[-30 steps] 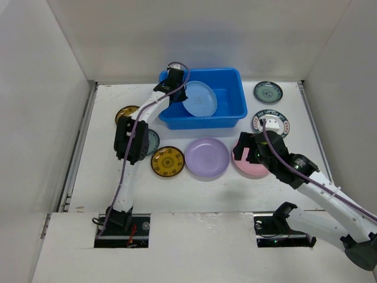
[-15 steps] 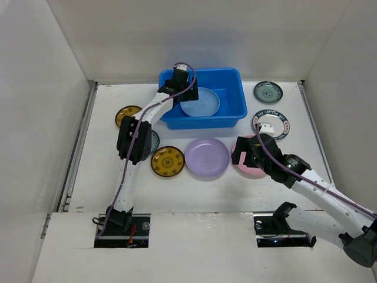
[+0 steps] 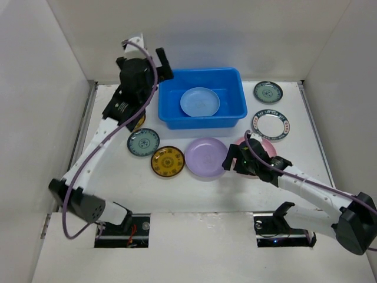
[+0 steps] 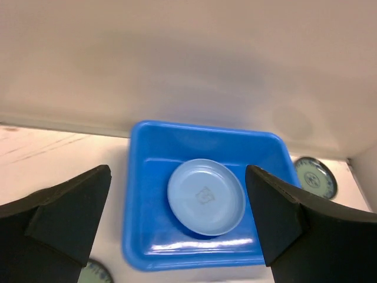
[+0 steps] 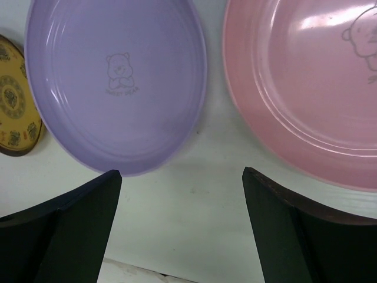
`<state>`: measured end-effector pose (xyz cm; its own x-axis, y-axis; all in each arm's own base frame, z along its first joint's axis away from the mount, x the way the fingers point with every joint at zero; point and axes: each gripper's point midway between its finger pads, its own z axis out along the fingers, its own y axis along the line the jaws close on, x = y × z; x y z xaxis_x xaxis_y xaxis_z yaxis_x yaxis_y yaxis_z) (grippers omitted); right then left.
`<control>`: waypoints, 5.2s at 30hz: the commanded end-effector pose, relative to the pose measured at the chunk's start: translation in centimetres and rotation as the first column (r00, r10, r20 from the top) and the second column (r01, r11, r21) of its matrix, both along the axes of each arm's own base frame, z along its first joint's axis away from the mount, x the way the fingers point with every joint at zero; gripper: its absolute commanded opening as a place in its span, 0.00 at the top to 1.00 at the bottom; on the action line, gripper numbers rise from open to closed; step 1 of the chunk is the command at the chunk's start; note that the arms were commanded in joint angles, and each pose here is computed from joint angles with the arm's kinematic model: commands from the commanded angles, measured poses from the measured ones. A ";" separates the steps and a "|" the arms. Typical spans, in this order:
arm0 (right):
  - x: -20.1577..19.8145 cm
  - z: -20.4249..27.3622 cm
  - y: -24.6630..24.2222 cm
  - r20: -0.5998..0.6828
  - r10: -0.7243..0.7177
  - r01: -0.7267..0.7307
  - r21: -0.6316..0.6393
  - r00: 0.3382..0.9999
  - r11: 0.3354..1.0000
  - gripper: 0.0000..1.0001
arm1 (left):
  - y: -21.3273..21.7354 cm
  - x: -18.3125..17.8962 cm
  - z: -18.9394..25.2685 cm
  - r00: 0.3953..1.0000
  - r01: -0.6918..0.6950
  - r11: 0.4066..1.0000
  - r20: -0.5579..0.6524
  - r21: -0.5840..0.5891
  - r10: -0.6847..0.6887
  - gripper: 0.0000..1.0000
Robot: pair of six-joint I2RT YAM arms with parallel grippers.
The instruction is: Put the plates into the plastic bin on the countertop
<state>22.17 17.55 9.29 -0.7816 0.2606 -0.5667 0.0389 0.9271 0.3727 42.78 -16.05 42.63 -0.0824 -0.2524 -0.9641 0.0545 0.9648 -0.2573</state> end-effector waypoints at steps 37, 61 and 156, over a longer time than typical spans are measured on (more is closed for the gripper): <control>0.7 -0.6 4.1 -0.058 -0.124 0.130 0.122 0.991 0.984 0.97 | 19.2 -19.2 -20.2 0.782 -0.479 0.876 -0.426 0.055 0.455 0.00; 23.6 21.3 0.1 0.362 -0.137 0.139 0.019 0.922 0.990 0.96 | 16.1 -18.1 -22.2 0.813 -0.380 0.924 -0.492 -0.046 0.310 0.00; 3.1 -5.3 -15.7 -0.227 -0.726 0.758 0.107 0.649 0.643 0.96 | 10.7 -14.7 -22.8 0.834 -0.206 0.978 -0.530 -0.044 0.152 0.00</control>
<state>24.21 1.84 3.28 -0.3625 0.8705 -0.3330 0.7745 0.4801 0.4119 28.00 -5.78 18.75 -0.5376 -0.3919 -0.7466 -0.2814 0.9180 -0.2793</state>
